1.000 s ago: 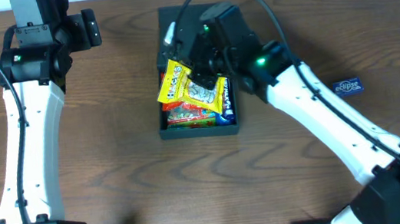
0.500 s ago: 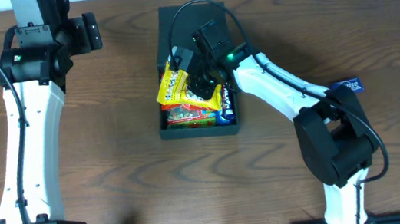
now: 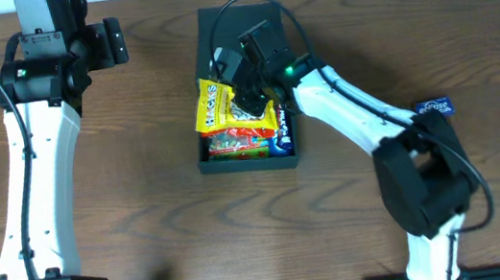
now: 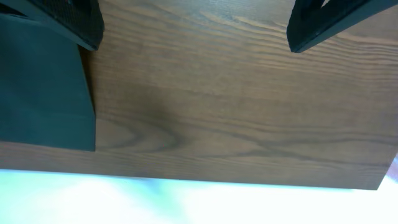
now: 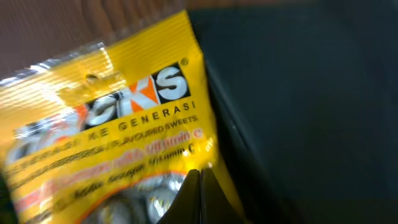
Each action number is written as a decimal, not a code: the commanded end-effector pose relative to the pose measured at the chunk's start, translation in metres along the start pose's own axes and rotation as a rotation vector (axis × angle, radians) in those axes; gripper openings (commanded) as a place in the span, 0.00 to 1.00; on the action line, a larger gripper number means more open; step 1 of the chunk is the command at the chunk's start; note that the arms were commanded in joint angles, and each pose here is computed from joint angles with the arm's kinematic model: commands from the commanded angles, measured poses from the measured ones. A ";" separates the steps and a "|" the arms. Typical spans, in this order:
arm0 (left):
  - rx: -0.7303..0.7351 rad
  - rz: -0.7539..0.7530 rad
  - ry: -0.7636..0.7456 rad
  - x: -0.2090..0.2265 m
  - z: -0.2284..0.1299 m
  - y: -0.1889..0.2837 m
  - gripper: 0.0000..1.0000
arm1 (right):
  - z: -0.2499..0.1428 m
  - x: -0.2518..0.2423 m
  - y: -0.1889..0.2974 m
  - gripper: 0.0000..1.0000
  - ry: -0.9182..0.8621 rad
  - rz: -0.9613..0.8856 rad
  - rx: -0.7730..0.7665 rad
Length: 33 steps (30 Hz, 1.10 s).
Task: Pack container
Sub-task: 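Carry the yellow Hacks bag into the box on top, then move right gripper to the blue Eclipse tin and grasp it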
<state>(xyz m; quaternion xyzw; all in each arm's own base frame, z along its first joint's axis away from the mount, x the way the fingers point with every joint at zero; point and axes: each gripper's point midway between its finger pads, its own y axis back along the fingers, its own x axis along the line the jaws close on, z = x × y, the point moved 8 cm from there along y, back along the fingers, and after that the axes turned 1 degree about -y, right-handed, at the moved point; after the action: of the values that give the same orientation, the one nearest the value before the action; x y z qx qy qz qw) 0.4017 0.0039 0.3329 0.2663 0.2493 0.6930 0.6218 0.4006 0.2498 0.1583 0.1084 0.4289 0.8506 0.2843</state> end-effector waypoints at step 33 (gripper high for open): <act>-0.027 -0.007 -0.001 0.002 0.005 0.010 0.95 | -0.323 -0.143 0.165 0.69 -2.118 -0.888 0.073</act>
<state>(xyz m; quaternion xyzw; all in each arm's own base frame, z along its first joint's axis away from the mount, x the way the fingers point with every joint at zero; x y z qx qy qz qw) 0.4017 0.0032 0.3328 0.2656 0.2503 0.6908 0.6241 0.3139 -0.1252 0.1036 0.6266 0.0177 0.1532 0.7639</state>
